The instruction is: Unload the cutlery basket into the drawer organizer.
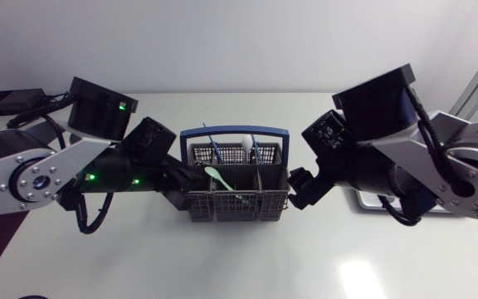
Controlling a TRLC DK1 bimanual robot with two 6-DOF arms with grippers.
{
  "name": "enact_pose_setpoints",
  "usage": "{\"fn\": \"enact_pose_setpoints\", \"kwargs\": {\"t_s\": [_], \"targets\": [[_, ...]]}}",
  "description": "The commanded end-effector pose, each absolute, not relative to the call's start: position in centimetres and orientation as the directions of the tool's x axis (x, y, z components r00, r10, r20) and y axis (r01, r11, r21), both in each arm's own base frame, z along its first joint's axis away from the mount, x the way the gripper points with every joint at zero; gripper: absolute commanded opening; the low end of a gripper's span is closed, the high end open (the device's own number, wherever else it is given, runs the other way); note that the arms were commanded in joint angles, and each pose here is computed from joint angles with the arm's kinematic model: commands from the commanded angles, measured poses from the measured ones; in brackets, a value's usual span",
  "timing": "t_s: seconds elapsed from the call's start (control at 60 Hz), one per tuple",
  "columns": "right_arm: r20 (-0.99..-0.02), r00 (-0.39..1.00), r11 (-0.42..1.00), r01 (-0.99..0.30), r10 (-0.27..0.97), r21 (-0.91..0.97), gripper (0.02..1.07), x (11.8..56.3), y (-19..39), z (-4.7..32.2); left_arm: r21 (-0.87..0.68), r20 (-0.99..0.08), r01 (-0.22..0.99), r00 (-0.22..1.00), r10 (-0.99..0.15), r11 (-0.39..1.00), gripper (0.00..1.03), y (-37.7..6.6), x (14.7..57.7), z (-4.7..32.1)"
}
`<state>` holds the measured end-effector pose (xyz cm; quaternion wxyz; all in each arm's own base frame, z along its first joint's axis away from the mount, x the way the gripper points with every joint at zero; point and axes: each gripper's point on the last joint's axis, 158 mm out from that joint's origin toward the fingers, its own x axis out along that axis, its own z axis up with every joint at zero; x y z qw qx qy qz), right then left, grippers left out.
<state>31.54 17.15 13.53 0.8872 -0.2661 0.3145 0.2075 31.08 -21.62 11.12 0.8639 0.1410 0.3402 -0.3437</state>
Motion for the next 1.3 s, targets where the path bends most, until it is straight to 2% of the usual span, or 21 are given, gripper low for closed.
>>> {"fn": "enact_pose_setpoints", "kwargs": {"t_s": [0.0, 0.183, 0.383, 0.783, 1.167, 1.283], "targets": [[-0.660, 0.723, 0.787, -0.522, 0.205, -0.328, 0.85, 31.8, 17.5, 14.0, -0.074, -0.680, 0.658, 0.516, -0.520, 0.750, 0.48, -22.9, 31.7, 11.6], [-0.658, 0.725, 0.790, -0.520, 0.206, -0.326, 0.85, 31.8, 17.4, 14.0, -0.186, -0.737, 0.578, 0.453, -0.502, 0.794, 0.47, -23.9, 32.3, 8.9], [-0.655, 0.726, 0.791, -0.519, 0.207, -0.325, 0.85, 31.7, 17.4, 13.9, -0.208, -0.748, 0.525, 0.459, -0.480, 0.825, 0.47, -23.1, 33.7, 8.2], [-0.660, 0.724, 0.792, -0.517, 0.202, -0.325, 0.85, 31.6, 17.1, 13.4, -0.265, -0.749, 0.488, 0.439, -0.497, 0.831, 0.46, -24.2, 35.3, 6.6], [-0.661, 0.723, 0.791, -0.519, 0.202, -0.325, 0.85, 31.5, 17.1, 13.0, -0.277, -0.716, 0.500, 0.462, -0.523, 0.821, 0.46, -25.7, 36.5, 6.8], [-0.659, 0.724, 0.790, -0.519, 0.205, -0.325, 0.85, 31.5, 17.1, 13.1, -0.279, -0.717, 0.499, 0.460, -0.524, 0.820, 0.39, -25.9, 36.4, 6.6]]}}
